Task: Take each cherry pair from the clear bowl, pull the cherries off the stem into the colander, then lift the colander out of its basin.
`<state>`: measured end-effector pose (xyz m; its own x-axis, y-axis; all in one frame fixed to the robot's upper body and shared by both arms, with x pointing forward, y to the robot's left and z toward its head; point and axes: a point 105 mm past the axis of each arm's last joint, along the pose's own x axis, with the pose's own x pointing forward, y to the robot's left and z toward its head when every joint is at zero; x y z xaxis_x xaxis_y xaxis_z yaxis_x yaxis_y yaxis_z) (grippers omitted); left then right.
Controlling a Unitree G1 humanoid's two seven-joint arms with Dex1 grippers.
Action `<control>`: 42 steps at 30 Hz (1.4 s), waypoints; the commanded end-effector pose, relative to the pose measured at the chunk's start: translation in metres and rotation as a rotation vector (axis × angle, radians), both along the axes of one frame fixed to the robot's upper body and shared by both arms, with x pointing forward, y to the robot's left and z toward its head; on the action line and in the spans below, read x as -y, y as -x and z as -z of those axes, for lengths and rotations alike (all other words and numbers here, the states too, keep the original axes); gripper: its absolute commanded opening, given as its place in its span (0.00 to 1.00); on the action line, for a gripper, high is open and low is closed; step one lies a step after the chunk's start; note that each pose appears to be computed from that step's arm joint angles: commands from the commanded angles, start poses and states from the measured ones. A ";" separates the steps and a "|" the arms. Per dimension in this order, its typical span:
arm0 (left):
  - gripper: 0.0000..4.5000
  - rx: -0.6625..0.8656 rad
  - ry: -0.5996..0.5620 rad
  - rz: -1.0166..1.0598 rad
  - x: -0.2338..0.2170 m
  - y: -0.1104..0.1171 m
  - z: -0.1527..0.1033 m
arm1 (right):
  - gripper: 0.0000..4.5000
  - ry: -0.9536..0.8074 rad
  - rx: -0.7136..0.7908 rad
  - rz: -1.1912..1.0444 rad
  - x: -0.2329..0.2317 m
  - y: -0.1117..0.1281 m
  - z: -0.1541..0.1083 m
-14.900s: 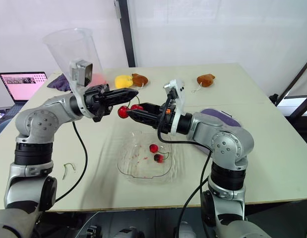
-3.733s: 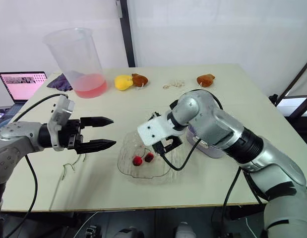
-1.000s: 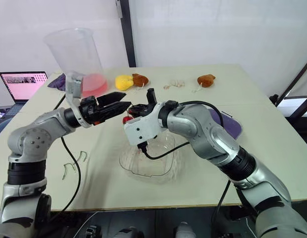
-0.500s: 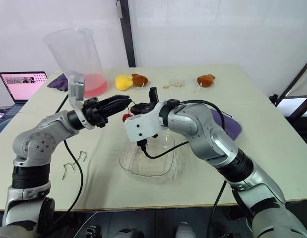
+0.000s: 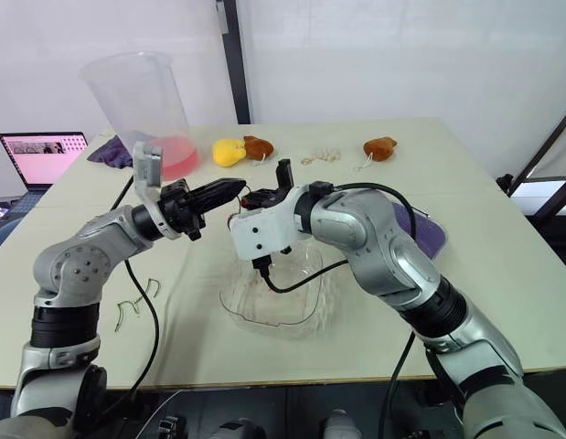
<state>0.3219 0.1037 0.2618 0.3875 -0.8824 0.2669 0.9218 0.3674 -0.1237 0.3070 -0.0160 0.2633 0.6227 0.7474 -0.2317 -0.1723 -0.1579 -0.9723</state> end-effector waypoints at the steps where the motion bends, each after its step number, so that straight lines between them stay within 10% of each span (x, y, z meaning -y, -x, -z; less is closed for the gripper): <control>1: 0.01 0.049 0.022 -0.005 -0.005 0.003 -0.012 | 0.01 -0.028 0.006 -0.045 0.000 0.011 -0.010; 9: 0.00 0.056 -0.004 -0.020 -0.009 -0.002 -0.011 | 0.85 -0.099 -0.158 -0.055 0.026 0.019 -0.004; 18: 0.00 0.089 -0.094 0.042 -0.019 0.001 -0.017 | 0.85 -1.077 -1.068 -0.094 0.077 0.018 -0.049; 26: 0.00 0.085 -0.131 0.304 -0.019 0.023 -0.034 | 0.85 -0.789 -1.234 -0.143 0.061 0.039 -0.023; 41: 0.00 0.084 -0.083 0.363 -0.009 0.032 -0.050 | 0.85 -0.813 -1.336 -0.332 0.007 0.035 -0.036; 42: 0.00 0.083 -0.082 0.363 -0.008 0.033 -0.050 | 0.73 -0.825 -1.345 -0.331 0.007 0.034 -0.036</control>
<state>0.2972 0.1104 0.2940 0.0469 -0.9824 0.1807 0.9953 0.0306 -0.0916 0.2770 -0.0232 0.2913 0.1161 0.9927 0.0313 -0.9926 0.1149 0.0391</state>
